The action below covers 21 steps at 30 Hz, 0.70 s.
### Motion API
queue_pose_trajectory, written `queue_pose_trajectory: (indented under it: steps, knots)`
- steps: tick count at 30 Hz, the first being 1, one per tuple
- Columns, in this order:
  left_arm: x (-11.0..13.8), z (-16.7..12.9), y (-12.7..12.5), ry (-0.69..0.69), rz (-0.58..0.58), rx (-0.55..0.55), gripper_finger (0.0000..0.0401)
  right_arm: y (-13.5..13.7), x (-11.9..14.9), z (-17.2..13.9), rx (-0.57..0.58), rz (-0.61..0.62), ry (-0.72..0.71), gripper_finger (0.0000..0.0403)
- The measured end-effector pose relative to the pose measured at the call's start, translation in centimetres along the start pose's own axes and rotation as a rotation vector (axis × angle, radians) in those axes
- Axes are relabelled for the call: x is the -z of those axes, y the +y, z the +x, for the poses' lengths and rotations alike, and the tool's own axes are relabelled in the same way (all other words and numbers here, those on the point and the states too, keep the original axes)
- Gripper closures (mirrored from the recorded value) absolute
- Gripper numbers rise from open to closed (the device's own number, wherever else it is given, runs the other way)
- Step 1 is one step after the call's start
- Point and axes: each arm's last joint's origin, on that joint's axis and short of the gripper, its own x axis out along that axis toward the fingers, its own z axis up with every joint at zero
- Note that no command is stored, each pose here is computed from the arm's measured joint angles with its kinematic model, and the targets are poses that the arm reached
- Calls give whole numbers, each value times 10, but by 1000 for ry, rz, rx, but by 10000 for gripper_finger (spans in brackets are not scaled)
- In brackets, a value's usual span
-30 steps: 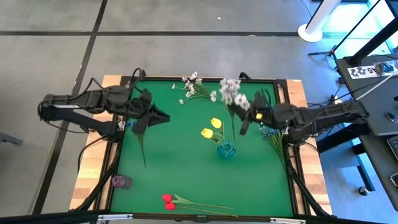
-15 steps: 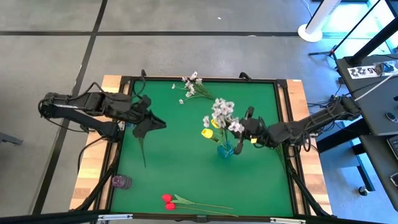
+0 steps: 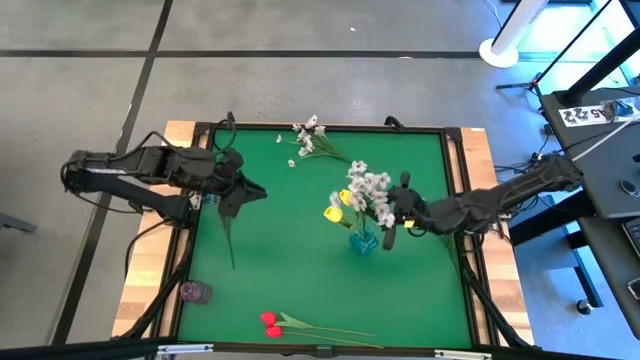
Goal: Sort flowers into vase by color
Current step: Put the right white flowers into the blue vase, then put the white flowers into the blue vase
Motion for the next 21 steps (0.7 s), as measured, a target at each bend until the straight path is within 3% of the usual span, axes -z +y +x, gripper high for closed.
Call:
queue_pose_trajectory:
  steps: [7,13,16,21]
  knots:
    - [5,-13,13,24,29,-94,310,-9,-36,-26,-100,-27,422,143]
    - [9,-31,22,1,26,-150,309,-21,-55,-51,-148,29,672,109]
    - [11,-36,24,2,8,-163,309,-30,-68,-64,-95,28,703,108]
    - [11,-39,27,-37,15,-207,309,-66,-80,-63,159,49,700,114]
